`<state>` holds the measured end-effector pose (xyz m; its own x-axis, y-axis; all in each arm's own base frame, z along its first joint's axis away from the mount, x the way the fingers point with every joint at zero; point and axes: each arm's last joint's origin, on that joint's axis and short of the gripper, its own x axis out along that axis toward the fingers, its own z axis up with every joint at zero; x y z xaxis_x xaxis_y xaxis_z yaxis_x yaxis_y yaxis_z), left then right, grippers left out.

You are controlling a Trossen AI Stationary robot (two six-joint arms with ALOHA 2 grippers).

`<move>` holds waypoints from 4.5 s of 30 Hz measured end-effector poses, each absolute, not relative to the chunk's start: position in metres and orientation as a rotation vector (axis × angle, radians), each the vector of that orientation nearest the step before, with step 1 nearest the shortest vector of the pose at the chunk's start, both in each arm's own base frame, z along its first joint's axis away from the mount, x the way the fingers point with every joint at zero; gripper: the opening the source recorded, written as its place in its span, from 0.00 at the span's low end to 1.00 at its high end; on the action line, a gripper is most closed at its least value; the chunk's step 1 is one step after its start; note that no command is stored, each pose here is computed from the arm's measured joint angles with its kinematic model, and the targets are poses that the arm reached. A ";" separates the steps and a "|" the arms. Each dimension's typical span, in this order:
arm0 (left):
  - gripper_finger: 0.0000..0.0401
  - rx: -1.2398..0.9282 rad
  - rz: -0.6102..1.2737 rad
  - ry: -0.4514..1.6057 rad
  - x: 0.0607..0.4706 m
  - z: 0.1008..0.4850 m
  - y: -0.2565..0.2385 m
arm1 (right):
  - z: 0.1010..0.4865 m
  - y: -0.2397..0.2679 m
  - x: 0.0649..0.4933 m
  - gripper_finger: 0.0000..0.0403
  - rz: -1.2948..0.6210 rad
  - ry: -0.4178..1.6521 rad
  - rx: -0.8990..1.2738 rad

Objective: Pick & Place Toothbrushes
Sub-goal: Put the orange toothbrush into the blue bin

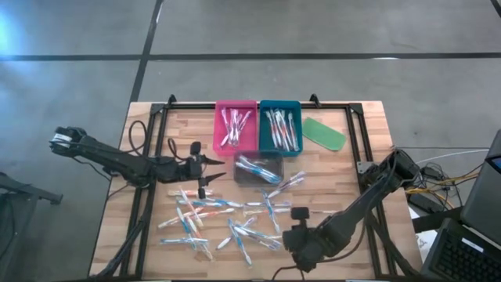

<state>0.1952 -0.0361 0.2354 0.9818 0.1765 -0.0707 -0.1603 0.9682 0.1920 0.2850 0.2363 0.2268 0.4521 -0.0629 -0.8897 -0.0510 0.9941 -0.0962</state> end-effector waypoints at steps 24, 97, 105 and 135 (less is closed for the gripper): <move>0.41 -0.783 -0.382 0.167 0.210 0.236 -0.056 | 0.273 0.227 0.336 0.03 -0.112 0.699 -1.571; 0.07 -0.381 -0.487 0.349 0.315 0.259 -0.046 | 0.269 0.255 0.301 0.19 -0.459 0.486 -0.814; 0.07 0.051 -0.165 0.231 0.318 0.260 -0.045 | 0.255 0.233 0.285 0.11 -0.602 0.498 -0.552; 0.07 0.268 -0.029 0.095 0.333 0.246 -0.038 | 0.235 0.161 0.296 0.02 -0.634 0.712 -0.143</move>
